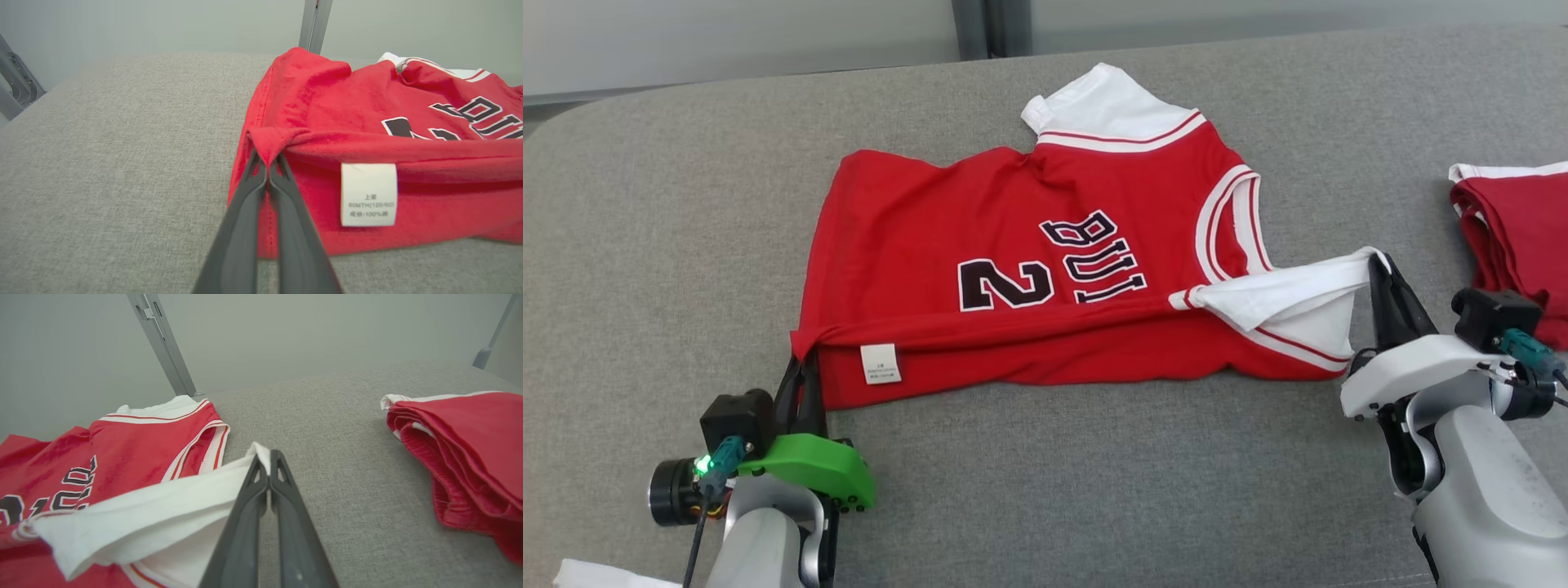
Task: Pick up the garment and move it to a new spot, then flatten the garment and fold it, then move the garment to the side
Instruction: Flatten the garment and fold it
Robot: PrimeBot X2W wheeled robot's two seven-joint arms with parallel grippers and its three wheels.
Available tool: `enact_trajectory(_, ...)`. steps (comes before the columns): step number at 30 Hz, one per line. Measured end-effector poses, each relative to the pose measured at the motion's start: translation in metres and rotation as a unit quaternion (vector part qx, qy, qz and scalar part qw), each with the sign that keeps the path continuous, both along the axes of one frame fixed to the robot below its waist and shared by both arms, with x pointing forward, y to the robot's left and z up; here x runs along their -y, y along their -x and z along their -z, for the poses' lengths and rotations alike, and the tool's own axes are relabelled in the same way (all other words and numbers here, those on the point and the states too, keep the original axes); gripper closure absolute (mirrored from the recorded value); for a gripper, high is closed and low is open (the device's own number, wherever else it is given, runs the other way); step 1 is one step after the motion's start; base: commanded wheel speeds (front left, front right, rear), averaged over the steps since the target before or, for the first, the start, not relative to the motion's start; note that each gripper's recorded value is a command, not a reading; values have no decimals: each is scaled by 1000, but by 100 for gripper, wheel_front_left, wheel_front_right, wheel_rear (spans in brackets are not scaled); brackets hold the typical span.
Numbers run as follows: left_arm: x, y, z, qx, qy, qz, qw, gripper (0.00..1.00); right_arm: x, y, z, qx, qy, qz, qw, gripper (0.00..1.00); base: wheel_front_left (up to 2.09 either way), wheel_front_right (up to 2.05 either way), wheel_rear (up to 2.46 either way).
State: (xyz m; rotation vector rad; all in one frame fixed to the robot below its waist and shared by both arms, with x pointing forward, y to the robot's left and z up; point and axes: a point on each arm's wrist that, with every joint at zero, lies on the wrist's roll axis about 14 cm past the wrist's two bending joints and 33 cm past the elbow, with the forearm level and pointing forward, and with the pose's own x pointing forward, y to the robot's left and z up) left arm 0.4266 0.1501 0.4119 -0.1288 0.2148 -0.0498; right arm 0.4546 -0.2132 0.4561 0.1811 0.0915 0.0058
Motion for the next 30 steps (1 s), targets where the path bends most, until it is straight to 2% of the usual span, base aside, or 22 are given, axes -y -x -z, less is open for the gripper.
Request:
enact_trajectory(9, 4, -20, 14, -15, -6, 6, 1000, 100, -1, -21, 17, -20, 17, -4, 1000, 100, 0, 0, 0)
enact_trajectory(10, 4, -22, 16, -17, -7, 7, 1000, 85, -3, -23, 17, -20, 18, -5, 1000, 100, 0, 0, 0)
enact_trajectory(11, 4, -23, 17, -18, -9, 7, 1000, 64, -3, -26, 18, -20, 20, -6, 1000, 82, 0, 0, 0)
enact_trajectory(12, 4, -24, 18, -19, -9, 8, 1000, 3, -4, -28, 17, -19, 23, -7, 1000, 37, 0, 0, 0)
enact_trajectory(13, 4, -26, 19, -19, -9, 7, 1000, 0, -4, -31, 15, -14, 23, -7, 1000, 0, 0, 0, 0)
enact_trajectory(20, -3, -30, 7, 3, -13, -12, 1000, 0, -5, -42, -4, 24, 14, 2, 1000, 0, 0, 0, 0)
enact_trajectory(30, -3, 2, 23, -27, -7, -21, 999, 0, -7, 9, 30, -24, -10, 1, 1000, 0, 0, 0, 0)
